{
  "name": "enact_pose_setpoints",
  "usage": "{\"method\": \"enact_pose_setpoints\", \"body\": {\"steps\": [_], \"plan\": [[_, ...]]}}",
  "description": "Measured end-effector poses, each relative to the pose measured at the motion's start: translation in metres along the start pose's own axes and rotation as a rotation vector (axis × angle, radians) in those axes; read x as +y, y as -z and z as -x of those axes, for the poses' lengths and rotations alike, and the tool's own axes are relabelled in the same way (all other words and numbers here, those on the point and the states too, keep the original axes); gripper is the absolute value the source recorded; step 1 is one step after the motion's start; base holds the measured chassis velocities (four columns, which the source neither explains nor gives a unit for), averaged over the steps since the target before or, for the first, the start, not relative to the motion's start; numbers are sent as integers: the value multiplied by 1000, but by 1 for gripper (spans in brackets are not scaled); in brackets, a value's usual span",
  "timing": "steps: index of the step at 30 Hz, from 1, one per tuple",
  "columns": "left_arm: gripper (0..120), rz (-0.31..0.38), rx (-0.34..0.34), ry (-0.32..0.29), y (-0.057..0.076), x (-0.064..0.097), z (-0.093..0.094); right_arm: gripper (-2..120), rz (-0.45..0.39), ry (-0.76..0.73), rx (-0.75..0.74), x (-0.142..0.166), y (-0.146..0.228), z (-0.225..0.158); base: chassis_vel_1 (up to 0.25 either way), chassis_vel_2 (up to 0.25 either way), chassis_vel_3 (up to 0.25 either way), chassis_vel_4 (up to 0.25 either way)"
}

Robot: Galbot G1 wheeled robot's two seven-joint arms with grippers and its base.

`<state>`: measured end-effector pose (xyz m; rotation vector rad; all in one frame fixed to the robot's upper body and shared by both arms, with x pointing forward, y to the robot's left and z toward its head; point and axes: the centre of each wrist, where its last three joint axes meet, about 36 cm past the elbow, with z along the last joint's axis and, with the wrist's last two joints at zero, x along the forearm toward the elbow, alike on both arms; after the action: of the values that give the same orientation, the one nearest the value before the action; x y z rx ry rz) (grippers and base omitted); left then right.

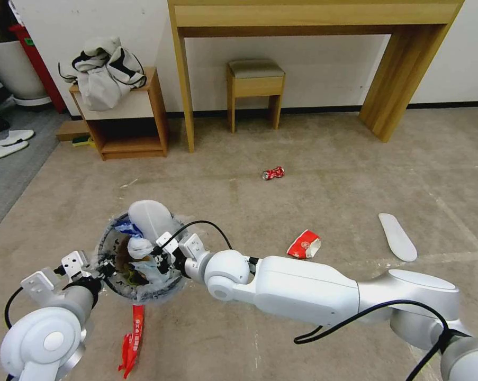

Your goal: Pick up the trash bin and place the garbage on the floor into it.

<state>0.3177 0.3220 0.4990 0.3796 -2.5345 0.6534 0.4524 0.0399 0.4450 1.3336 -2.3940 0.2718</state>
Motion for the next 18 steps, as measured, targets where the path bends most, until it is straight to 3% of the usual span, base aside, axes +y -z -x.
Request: {"method": "enact_pose_setpoints", "body": {"steps": [18], "plan": [[0, -3, 1, -1, -1, 0, 1, 0, -6, -5, 8, -1, -5, 1, 0, 0, 0, 0]]}}
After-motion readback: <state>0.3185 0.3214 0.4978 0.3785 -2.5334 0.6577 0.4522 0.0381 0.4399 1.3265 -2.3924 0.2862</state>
